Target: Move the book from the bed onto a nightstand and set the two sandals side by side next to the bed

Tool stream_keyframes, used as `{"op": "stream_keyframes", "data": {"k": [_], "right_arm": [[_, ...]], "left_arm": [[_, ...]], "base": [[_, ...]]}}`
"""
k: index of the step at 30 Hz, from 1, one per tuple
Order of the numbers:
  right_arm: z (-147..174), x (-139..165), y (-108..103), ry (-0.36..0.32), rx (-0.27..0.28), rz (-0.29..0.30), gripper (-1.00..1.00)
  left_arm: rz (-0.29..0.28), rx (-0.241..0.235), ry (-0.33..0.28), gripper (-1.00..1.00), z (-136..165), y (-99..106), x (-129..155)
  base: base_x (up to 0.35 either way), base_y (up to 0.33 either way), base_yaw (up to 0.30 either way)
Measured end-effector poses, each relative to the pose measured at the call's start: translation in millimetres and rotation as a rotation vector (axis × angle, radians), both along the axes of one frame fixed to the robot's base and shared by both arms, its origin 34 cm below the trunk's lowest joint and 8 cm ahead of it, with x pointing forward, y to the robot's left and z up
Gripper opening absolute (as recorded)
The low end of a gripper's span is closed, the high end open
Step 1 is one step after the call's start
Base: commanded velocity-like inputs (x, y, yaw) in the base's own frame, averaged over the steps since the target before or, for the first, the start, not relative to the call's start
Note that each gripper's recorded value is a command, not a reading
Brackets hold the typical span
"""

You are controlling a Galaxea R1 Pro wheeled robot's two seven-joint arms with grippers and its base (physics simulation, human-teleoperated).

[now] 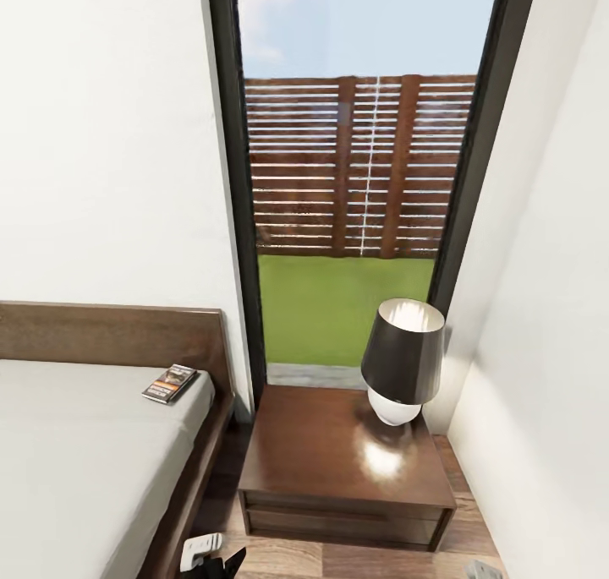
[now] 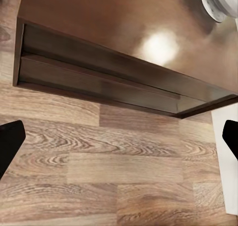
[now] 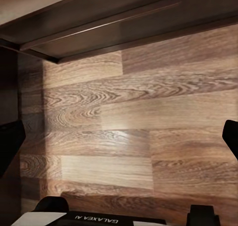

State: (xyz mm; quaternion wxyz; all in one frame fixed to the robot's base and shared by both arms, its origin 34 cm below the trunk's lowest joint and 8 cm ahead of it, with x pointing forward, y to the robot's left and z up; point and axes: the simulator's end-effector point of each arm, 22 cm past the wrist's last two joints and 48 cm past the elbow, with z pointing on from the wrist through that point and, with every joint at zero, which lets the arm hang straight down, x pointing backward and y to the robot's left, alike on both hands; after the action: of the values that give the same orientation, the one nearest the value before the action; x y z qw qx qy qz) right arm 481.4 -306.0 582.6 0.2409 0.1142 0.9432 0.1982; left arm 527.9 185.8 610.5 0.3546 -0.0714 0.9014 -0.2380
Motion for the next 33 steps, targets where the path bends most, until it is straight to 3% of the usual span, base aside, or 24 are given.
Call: {"op": "stream_keyframes", "data": {"k": [33], "right_arm": [[44.6,-3.2,-0.1,0.0,0.001,-0.003,1.0]], "left_arm": [[0.0,0.0,0.001,1.0,44.3,0.0,-3.7]], "base": [[0.0,0.0,0.0]]}}
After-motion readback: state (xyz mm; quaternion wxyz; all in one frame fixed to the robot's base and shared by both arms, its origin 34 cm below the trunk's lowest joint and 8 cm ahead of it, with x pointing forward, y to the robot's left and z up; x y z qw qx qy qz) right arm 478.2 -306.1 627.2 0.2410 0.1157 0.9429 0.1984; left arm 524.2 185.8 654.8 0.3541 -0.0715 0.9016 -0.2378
